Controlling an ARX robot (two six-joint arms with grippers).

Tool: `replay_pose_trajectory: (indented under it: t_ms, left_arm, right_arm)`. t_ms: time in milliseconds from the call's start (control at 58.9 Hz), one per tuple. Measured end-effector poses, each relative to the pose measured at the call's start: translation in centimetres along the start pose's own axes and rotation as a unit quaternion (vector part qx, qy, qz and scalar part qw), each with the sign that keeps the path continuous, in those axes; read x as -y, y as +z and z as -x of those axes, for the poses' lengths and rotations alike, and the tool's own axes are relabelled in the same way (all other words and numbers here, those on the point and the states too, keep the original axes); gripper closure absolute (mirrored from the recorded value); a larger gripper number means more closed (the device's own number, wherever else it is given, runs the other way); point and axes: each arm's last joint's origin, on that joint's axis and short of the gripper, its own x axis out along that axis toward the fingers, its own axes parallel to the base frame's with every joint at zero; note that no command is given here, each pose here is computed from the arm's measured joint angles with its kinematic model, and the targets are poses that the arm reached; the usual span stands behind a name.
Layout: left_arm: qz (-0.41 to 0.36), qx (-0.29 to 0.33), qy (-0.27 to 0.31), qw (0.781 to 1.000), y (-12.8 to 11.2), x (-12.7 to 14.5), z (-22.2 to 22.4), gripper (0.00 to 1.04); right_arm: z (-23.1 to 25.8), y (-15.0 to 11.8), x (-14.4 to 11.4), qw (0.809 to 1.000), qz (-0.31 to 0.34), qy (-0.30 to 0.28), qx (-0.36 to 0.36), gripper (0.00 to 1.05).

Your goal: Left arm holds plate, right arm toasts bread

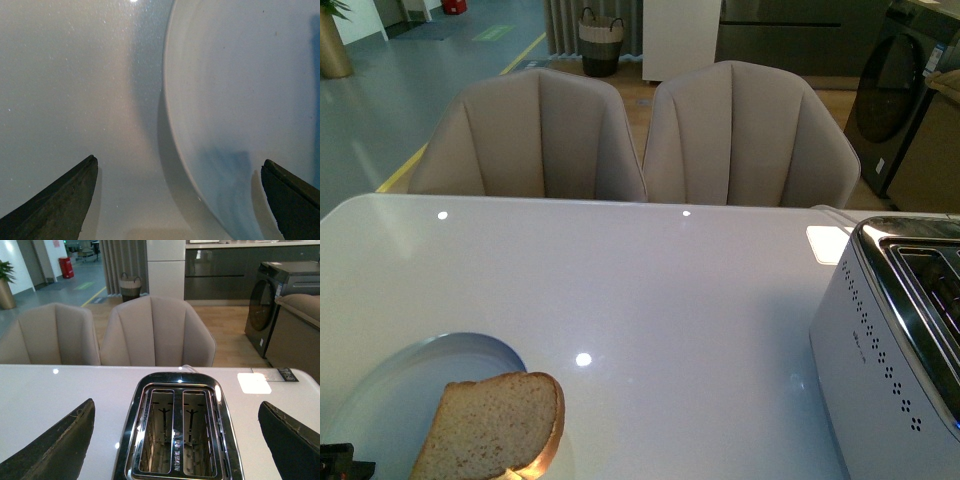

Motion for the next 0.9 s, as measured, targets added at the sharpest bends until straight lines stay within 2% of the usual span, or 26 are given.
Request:
replay_pose_trajectory:
  t_ms: [34, 85, 340, 458, 611, 645, 900]
  left_arm:
    - [-0.002, 0.000, 0.001, 1.000, 0.0, 0.0, -0.1, 0.07]
    - [-0.004, 0.001, 0.003, 1.000, 0.2, 0.0, -0.3, 0.13]
    - [-0.008, -0.001, 0.006, 1.000, 0.5, 0.2, -0.7, 0.52]
    - [0.013, -0.012, -0.012, 1.000, 0.5, 0.4, -0.7, 0.78]
    - [0.046, -0.013, -0.030, 0.998, 0.8, 0.5, -0.4, 0.98]
    - [0.054, -0.011, -0.036, 0.998, 0.9, 0.6, -0.4, 1.01]
    - [0.097, -0.013, -0.064, 0.993, 1.3, 0.8, 1.0, 1.01]
  right_arm:
    - [0.0, 0.0, 0.0, 1.000, 0.000, 0.000, 0.000, 0.09]
    - [0.0, 0.0, 0.0, 1.000, 0.000, 0.000, 0.000, 0.09]
    - [0.0, 0.0, 0.0, 1.000, 0.000, 0.000, 0.000, 0.09]
    - [0.0, 0.0, 0.0, 1.000, 0.000, 0.000, 0.000, 0.09]
    - [0.0, 0.0, 0.0, 1.000, 0.000, 0.000, 0.000, 0.09]
    - [0.0, 0.0, 0.0, 1.000, 0.000, 0.000, 0.000, 0.09]
    - [0.0, 0.0, 0.0, 1.000, 0.000, 0.000, 0.000, 0.09]
